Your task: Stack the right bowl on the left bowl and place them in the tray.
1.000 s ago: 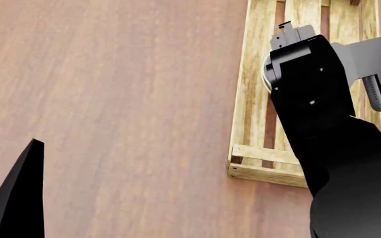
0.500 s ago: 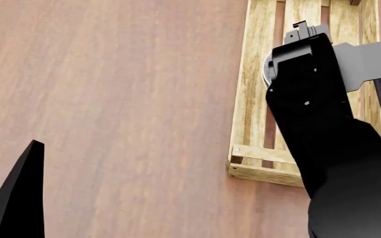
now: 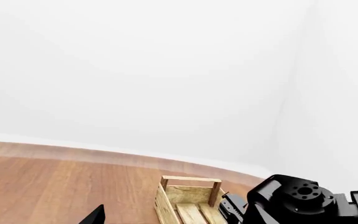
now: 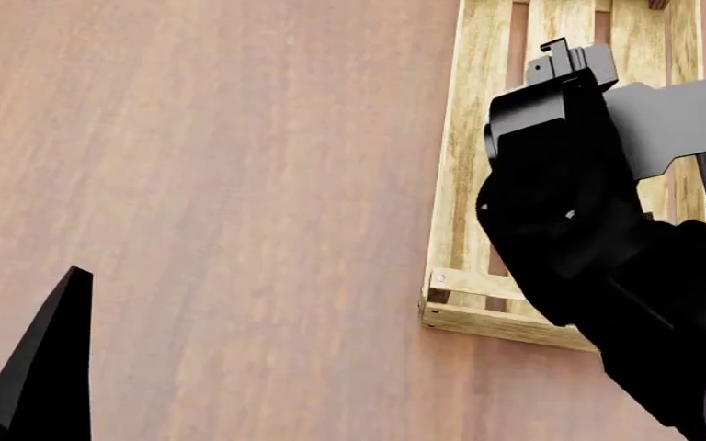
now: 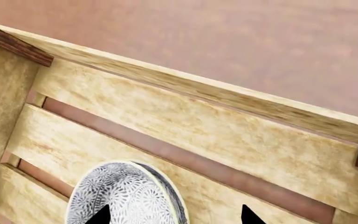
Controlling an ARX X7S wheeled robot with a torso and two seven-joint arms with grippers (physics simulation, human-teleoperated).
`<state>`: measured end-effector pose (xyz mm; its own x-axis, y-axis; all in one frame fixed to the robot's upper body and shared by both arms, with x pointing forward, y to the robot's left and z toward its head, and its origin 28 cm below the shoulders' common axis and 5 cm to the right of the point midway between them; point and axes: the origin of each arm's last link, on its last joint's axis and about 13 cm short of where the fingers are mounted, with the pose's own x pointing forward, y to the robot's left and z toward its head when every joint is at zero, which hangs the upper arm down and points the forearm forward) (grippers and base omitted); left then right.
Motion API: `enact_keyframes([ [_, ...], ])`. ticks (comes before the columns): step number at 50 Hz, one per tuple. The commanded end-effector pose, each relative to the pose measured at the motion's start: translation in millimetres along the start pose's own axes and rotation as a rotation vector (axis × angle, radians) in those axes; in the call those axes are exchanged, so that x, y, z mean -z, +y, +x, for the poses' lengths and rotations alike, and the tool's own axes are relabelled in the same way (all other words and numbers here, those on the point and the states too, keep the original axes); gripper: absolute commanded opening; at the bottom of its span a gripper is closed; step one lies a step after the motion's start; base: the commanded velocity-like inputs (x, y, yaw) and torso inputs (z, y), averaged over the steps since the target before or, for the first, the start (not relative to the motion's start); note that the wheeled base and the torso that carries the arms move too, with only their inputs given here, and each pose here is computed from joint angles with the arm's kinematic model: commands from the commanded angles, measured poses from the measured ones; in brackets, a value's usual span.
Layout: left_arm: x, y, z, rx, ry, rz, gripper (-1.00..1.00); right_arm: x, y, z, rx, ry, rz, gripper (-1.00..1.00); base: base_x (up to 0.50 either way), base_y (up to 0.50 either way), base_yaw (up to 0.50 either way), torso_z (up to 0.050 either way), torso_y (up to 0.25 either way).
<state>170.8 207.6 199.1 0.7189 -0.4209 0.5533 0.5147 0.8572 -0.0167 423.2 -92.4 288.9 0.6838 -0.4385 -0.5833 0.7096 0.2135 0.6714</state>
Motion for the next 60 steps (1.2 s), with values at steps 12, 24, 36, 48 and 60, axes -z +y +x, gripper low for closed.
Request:
enact_keyframes([
  [12, 2, -0.4, 0, 0.002, 0.003, -0.001, 1.00, -4, 5.6, -38, -0.103, -0.002, -0.004, 1.00, 0.00, 0.00, 0.00, 0.000, 0.000],
  [24, 1, -0.5, -1, 0.005, 0.002, -0.001, 1.00, -13, 12.9, -74, -0.199, -0.014, -0.002, 1.00, 0.00, 0.00, 0.00, 0.001, 0.000],
  [36, 0, -0.6, -1, 0.006, -0.003, 0.000, 1.00, -22, 12.9, -110, -0.312, -0.004, -0.005, 1.00, 0.00, 0.00, 0.00, 0.000, 0.000],
  [48, 0, -2.4, -1, 0.009, 0.000, 0.001, 1.00, -24, -15.4, -126, -0.453, -0.004, -0.078, 1.00, 0.00, 0.00, 0.00, 0.000, 0.000],
  [60, 1, -4.4, -2, 0.010, 0.009, 0.001, 1.00, 6, -69.4, -112, -0.677, -0.207, -0.396, 1.00, 0.00, 0.00, 0.00, 0.000, 0.000],
])
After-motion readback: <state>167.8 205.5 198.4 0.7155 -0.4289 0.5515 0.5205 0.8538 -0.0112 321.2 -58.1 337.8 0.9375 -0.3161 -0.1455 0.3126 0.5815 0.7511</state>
